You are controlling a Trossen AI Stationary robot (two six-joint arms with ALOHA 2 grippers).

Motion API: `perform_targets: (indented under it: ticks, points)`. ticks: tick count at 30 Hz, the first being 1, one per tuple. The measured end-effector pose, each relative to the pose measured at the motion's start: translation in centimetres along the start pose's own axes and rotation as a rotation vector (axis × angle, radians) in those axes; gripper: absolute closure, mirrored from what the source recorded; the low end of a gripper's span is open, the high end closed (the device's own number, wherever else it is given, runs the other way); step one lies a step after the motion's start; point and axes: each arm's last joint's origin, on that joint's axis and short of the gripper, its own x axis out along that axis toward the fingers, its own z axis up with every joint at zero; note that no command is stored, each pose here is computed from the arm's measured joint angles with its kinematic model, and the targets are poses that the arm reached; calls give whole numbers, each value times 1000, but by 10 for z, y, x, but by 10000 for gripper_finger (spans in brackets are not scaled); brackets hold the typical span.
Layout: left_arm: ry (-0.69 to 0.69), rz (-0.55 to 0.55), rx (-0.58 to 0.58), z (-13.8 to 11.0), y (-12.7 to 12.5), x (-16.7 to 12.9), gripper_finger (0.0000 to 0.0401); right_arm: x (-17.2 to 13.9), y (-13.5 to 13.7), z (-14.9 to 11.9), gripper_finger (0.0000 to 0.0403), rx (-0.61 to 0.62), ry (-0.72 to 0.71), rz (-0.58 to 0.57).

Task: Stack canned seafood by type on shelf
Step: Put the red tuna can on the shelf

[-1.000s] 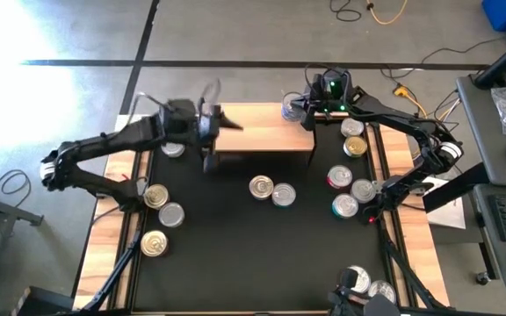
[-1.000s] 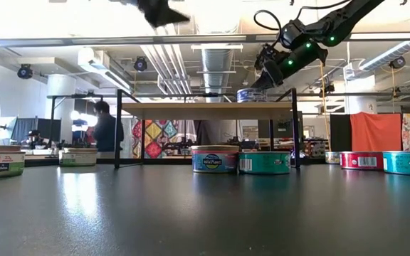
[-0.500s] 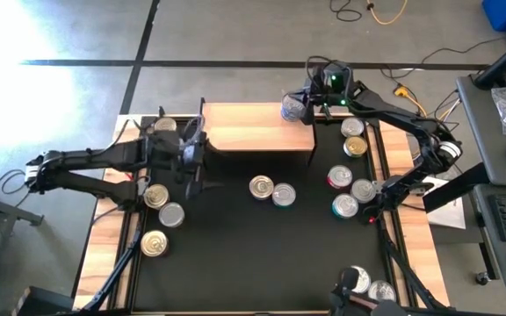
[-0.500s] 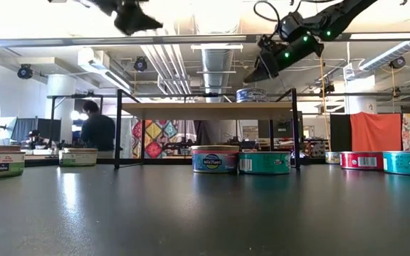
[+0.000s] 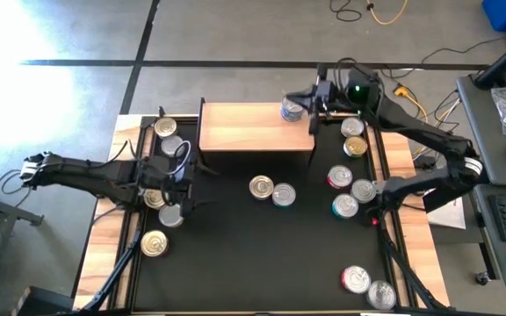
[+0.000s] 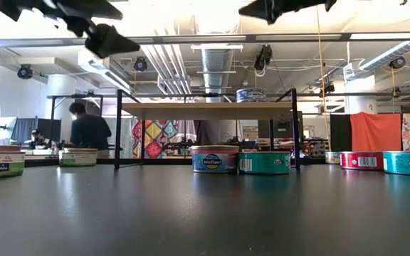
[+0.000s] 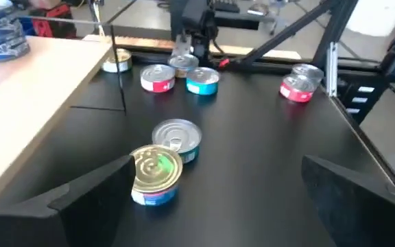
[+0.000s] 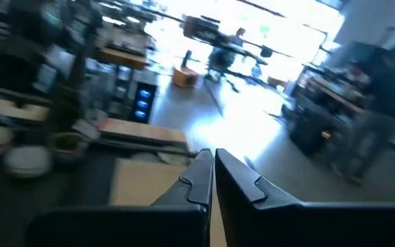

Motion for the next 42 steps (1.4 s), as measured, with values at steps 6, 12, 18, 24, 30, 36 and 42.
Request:
perform_targets:
  ticks: [6, 12, 18, 24, 30, 36, 42]
  points:
    - [-72, -46, -15, -16, -8, 0, 3, 7, 51, -2, 392, 66, -2, 177]
    - [-46, -60, -59, -31, -15, 0, 3, 14, 107, -11, 392, 105, 23, 371]
    - [-66, -114, -39, -37, -32, 2, 3, 12, 153, -11, 392, 93, 25, 518]
    - [-81, -203, 3, -38, -50, -2, 3, 7, 188, -14, 392, 87, 69, 550]
    - [-82, -306, 43, -38, -69, -9, 3, -2, 219, -21, 392, 149, 129, 620]
    - [-52, -325, 67, -46, -86, -12, 3, -14, 250, -29, 392, 206, 213, 578]
    - [3, -366, 62, -56, -97, -10, 3, -29, 281, -34, 392, 298, 281, 560]
